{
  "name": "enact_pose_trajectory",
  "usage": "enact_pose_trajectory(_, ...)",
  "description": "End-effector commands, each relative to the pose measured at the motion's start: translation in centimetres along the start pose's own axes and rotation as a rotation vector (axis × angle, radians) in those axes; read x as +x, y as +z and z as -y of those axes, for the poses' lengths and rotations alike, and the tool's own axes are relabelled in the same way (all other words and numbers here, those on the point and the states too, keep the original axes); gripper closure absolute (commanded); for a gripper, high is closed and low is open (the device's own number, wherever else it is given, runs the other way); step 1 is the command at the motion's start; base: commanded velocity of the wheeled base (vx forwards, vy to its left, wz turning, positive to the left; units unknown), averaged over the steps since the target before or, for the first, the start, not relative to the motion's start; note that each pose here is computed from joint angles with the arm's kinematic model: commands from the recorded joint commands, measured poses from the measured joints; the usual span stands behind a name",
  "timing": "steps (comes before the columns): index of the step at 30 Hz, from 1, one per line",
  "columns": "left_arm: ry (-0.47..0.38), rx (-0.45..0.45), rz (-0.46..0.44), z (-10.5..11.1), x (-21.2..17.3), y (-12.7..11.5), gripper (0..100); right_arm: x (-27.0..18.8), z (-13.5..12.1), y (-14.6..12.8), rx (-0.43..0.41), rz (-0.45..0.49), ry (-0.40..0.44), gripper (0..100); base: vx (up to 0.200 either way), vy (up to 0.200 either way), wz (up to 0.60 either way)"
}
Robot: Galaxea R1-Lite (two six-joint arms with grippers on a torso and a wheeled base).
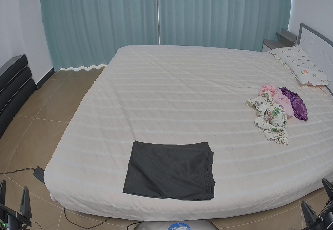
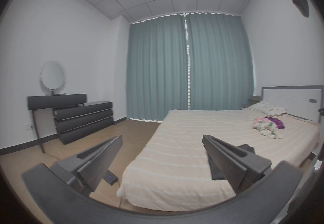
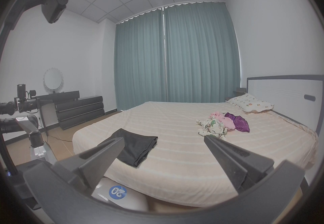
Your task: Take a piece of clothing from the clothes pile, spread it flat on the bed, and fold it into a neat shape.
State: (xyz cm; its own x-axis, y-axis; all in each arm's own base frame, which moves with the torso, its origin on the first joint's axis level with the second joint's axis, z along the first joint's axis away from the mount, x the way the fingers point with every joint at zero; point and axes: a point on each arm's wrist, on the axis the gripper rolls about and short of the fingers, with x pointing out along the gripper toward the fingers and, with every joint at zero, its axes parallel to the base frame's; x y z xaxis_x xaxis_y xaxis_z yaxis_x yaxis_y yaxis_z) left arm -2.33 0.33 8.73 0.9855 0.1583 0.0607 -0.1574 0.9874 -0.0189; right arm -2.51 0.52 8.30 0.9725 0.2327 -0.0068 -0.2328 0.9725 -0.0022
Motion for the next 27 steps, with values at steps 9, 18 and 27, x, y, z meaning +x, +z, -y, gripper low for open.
enact_pose_trajectory(9,-0.069,0.032,-0.018,0.15,-0.01,-0.57,0,-0.11,0.17,-0.14,0.025,0.008,-0.084,0,0.000,0.000,0.00)
enact_pose_trajectory(18,-0.061,0.090,-0.015,0.13,-0.04,-0.57,0,-0.11,0.30,-0.15,0.061,0.008,-0.144,0,0.000,0.000,0.00)
enact_pose_trajectory(27,-0.095,0.025,-0.049,0.20,-0.01,-0.58,0,-0.09,0.23,-0.18,0.049,0.006,-0.106,0,0.000,0.000,0.00)
